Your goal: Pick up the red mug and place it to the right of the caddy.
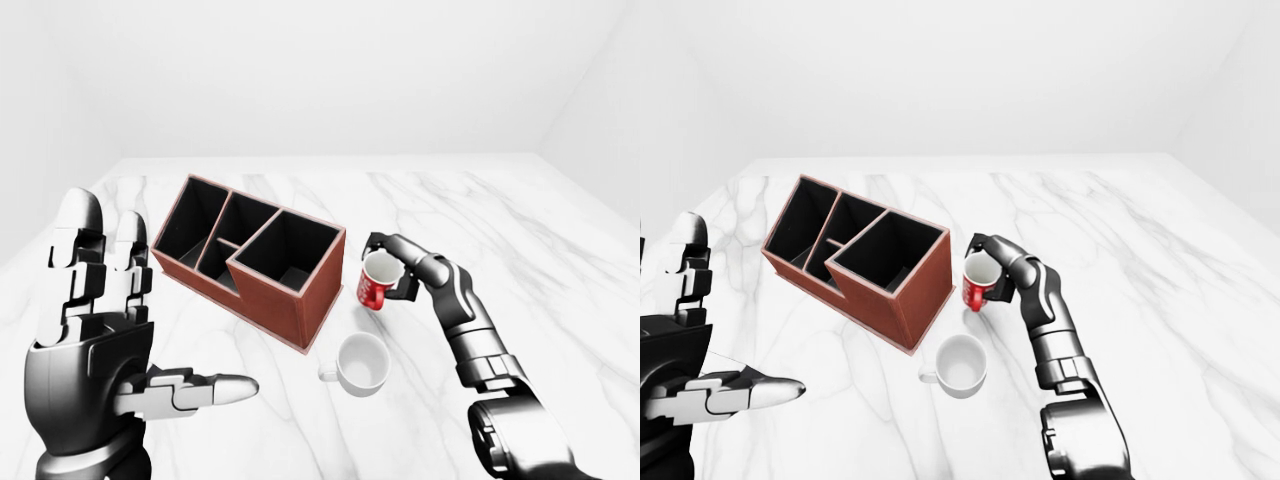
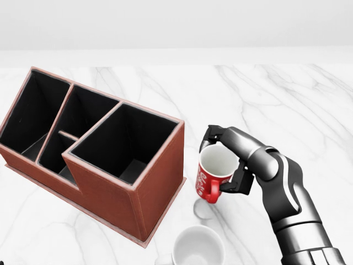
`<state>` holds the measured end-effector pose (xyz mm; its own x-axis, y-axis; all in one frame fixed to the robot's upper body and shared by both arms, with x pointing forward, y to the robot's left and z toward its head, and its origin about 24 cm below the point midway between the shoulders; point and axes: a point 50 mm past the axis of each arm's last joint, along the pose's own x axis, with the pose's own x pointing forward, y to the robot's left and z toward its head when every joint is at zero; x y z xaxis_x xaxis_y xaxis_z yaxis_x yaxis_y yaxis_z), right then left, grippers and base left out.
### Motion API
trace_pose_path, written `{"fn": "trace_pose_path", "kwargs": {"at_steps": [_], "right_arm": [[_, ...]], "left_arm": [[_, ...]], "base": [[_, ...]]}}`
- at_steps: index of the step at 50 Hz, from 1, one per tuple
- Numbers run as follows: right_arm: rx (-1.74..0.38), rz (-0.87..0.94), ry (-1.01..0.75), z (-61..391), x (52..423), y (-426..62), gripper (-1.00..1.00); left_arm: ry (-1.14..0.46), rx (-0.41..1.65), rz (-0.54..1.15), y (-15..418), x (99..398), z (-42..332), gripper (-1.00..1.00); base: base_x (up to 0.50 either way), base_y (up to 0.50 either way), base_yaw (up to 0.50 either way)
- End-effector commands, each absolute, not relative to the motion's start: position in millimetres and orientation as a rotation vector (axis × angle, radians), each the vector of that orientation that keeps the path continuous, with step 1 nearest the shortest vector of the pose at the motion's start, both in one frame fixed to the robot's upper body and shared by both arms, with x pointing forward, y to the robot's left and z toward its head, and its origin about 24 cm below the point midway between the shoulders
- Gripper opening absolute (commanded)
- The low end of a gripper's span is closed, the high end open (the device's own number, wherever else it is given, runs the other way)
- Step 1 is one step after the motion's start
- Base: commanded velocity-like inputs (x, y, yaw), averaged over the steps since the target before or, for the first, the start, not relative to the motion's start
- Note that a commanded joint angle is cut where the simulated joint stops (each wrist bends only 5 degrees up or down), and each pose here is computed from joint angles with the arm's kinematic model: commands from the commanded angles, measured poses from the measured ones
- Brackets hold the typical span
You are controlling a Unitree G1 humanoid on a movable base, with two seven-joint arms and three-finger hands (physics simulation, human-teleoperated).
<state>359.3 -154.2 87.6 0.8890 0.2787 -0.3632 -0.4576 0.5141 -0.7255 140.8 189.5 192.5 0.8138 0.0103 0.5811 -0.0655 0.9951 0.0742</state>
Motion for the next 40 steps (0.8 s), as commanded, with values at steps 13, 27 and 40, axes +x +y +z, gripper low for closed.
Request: {"fn": "trace_pose_path", "kwargs": {"at_steps": [13, 27, 40], "right_arm": [[-0.909, 0.396, 0.293, 62, 364, -155, -1.00], [-0.920, 0.361, 0.366, 39, 360, -159, -1.00], [-0.933, 0.348, 0.391, 29, 356, -160, -1.00]], "left_arm": [[-0.604, 0.087, 0.042, 191, 144, 189, 1.00], [-0.632, 0.096, 0.040, 191, 139, 195, 1.00], [-0.654, 0.101, 0.043, 192, 134, 199, 1.00]], "base": [[0.00, 0.00, 0.00], [0.00, 0.00, 0.00], [0.00, 0.00, 0.00]]}}
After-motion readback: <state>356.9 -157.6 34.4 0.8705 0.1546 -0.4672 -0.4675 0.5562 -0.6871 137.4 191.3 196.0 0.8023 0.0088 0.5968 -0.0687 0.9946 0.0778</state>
